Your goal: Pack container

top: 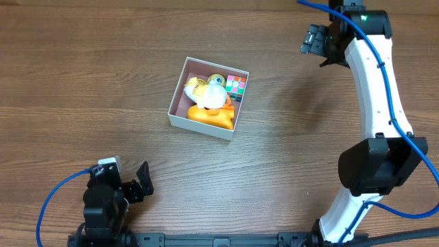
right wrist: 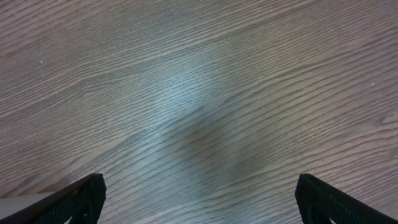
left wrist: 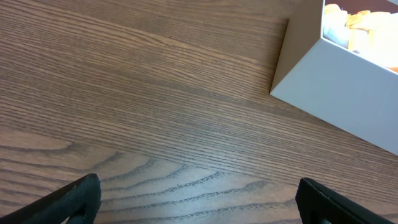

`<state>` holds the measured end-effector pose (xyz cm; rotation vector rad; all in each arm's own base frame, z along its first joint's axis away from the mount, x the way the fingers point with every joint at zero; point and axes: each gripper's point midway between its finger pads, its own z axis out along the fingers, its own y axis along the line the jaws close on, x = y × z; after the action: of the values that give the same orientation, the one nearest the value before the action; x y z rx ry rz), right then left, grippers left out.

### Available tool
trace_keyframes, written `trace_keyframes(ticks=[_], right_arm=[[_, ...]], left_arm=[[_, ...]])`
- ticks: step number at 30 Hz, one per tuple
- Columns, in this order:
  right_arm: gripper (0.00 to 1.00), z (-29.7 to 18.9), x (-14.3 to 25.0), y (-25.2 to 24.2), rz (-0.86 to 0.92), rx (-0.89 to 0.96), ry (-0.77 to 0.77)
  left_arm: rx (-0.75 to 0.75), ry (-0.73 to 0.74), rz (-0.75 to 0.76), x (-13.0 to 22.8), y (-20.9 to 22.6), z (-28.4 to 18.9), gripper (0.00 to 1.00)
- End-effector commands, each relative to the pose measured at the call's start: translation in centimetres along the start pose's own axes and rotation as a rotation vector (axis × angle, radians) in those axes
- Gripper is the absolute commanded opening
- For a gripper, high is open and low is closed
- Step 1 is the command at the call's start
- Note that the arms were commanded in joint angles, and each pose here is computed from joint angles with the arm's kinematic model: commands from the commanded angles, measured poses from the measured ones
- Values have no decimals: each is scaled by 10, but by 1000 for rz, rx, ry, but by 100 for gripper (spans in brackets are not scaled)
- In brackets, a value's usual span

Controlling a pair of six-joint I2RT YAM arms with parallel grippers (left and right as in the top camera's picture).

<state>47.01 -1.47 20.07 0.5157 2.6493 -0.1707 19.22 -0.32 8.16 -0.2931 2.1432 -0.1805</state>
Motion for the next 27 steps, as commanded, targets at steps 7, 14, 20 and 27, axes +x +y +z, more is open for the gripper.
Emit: trace_keyframes(ticks=[7, 14, 20, 27], right_arm=[[100, -77, -6, 15, 15, -168, -116], [100, -170, 10, -13, 56, -273, -337], [100, -182, 68, -38, 73, -342, -470], [100, -172, 136, -51, -18, -426, -589]], left_arm=[[1, -5, 19, 1, 1, 2, 100], [2, -4, 19, 1, 1, 2, 100], [2, -4, 19, 1, 1, 2, 100], [2, -4, 19, 1, 1, 2, 100]])
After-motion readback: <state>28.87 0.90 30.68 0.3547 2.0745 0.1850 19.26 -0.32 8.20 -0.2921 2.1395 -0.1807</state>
